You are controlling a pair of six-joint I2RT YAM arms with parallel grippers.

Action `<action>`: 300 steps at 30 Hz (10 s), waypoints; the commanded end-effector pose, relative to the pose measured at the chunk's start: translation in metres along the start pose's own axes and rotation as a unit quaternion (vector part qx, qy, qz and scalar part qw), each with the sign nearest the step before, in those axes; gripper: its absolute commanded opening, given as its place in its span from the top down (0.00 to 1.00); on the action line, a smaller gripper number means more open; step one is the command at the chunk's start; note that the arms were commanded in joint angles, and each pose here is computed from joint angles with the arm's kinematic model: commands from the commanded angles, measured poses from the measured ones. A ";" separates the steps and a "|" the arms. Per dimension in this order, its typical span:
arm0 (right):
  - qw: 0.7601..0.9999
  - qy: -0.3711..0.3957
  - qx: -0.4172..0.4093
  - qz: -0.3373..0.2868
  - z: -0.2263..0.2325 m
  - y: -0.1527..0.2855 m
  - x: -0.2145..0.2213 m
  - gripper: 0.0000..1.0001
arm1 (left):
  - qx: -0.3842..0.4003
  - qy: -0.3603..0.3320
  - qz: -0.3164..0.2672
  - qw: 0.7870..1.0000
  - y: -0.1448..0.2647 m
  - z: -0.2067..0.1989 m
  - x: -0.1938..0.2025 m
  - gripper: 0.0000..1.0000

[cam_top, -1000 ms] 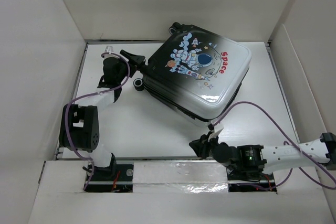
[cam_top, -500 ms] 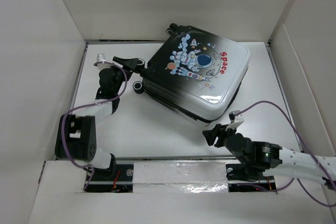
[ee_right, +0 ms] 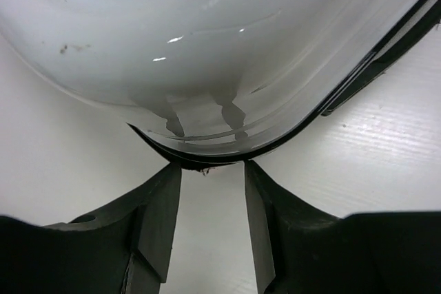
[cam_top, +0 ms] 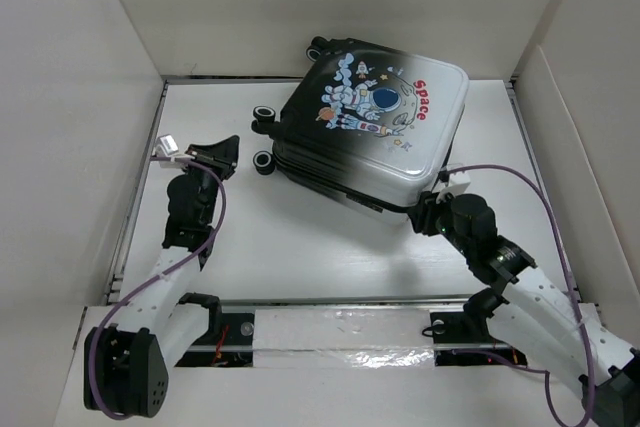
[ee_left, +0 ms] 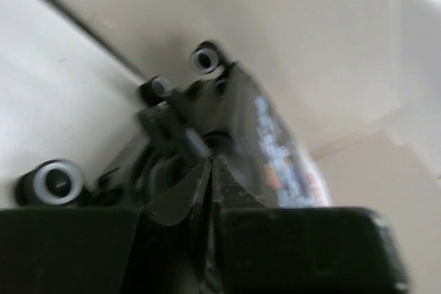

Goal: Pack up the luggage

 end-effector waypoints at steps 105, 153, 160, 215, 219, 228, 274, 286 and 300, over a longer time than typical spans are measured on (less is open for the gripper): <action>0.994 -0.038 -0.076 -0.073 0.015 0.023 0.008 0.28 | -0.088 0.134 0.122 0.979 -0.164 0.010 0.036 0.99; 0.982 0.061 -0.124 -0.126 -0.009 -0.036 -0.088 0.36 | -0.023 0.035 0.053 0.998 0.029 0.039 0.026 1.00; 0.989 0.022 -0.080 -0.124 -0.012 -0.010 -0.039 0.27 | -0.004 0.025 0.044 0.999 0.032 0.022 0.019 1.00; 0.989 0.004 -0.104 -0.108 0.052 -0.056 0.004 1.00 | 0.012 0.060 0.078 0.995 0.021 0.027 0.030 1.00; 0.988 0.037 -0.121 -0.090 0.101 -0.062 -0.021 1.00 | 0.019 0.056 0.087 0.994 0.025 0.026 0.031 1.00; 0.950 0.056 -0.285 -0.110 0.229 -0.103 -0.044 1.00 | 0.029 0.047 0.112 0.992 0.039 0.029 0.035 1.00; 0.941 -0.032 -0.254 -0.220 0.162 -0.061 -0.029 1.00 | 0.142 0.073 0.423 0.892 0.024 -0.094 0.191 1.00; 0.933 -0.090 -0.237 -0.256 0.176 -0.045 -0.040 1.00 | 0.128 0.047 0.368 0.920 0.019 -0.097 0.176 0.74; 0.954 -0.048 -0.251 -0.154 0.113 0.012 0.034 1.00 | -0.021 -0.147 0.153 0.977 -0.016 -0.074 0.026 0.37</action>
Point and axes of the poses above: each gripper's point midway between its finger pads, its own y axis back along the fingers, its own z axis along the line the jaws close on, x = y × z, the point moved 9 cm from there along y, back along the fingers, and after that the axes turned 15 degrees about y, right-handed, at the moved point
